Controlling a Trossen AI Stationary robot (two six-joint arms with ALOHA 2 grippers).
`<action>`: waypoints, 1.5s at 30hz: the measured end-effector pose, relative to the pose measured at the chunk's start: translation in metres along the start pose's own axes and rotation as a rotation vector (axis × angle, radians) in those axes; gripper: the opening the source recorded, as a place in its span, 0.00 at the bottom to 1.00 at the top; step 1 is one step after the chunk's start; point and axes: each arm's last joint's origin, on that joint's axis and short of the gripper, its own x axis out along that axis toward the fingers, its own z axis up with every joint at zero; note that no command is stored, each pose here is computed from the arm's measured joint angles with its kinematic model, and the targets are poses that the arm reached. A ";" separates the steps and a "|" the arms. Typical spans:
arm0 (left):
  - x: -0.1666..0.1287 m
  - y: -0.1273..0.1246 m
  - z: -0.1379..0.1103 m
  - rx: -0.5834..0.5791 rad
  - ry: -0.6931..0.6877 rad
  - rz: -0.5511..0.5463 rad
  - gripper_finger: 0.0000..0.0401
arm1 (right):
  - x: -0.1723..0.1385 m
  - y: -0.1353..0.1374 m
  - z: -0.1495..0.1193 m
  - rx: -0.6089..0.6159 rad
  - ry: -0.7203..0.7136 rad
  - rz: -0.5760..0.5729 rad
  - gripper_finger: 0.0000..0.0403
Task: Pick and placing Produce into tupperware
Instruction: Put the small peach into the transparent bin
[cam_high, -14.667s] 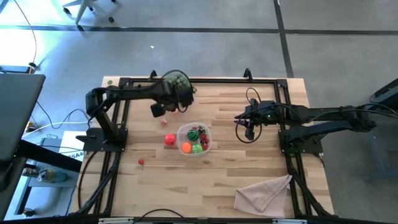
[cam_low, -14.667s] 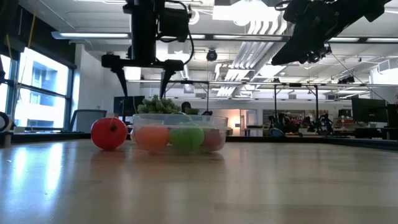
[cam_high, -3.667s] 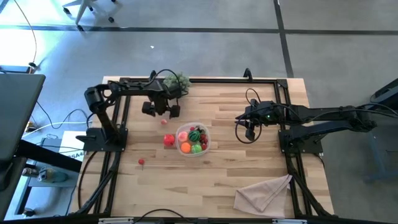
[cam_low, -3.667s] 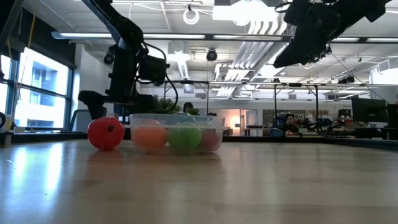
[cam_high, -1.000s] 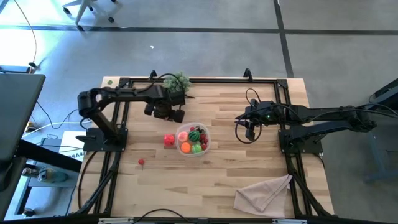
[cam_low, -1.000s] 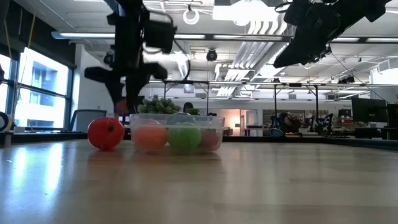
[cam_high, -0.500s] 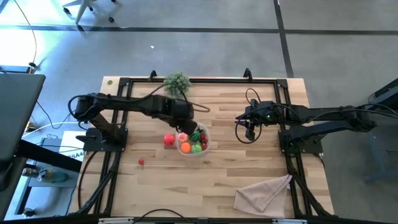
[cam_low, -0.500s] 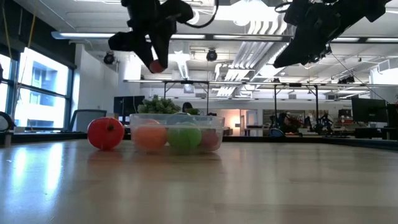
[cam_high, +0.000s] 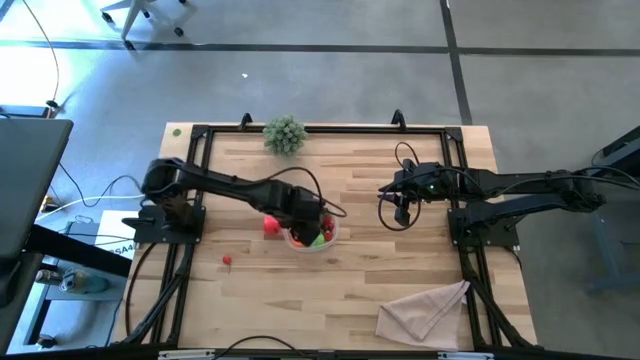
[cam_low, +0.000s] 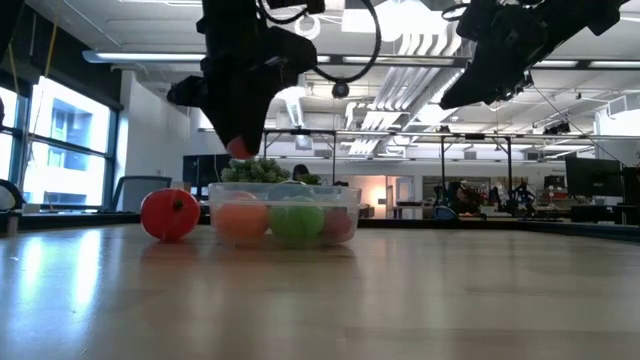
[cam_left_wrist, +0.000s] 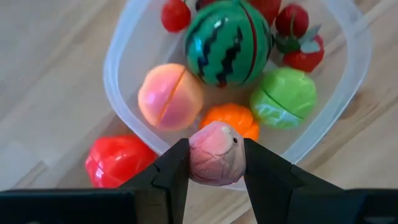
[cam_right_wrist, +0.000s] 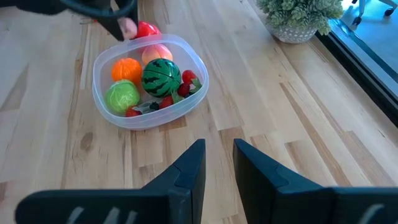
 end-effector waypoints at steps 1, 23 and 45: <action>0.003 -0.002 -0.001 0.005 0.009 0.001 0.31 | 0.000 0.000 0.000 0.000 0.000 0.000 0.18; 0.028 -0.011 0.002 -0.009 0.032 0.009 0.31 | 0.000 0.000 0.000 0.000 0.000 0.000 0.18; 0.037 -0.013 0.003 -0.057 0.032 0.038 0.31 | 0.000 0.000 0.000 0.000 0.000 0.000 0.18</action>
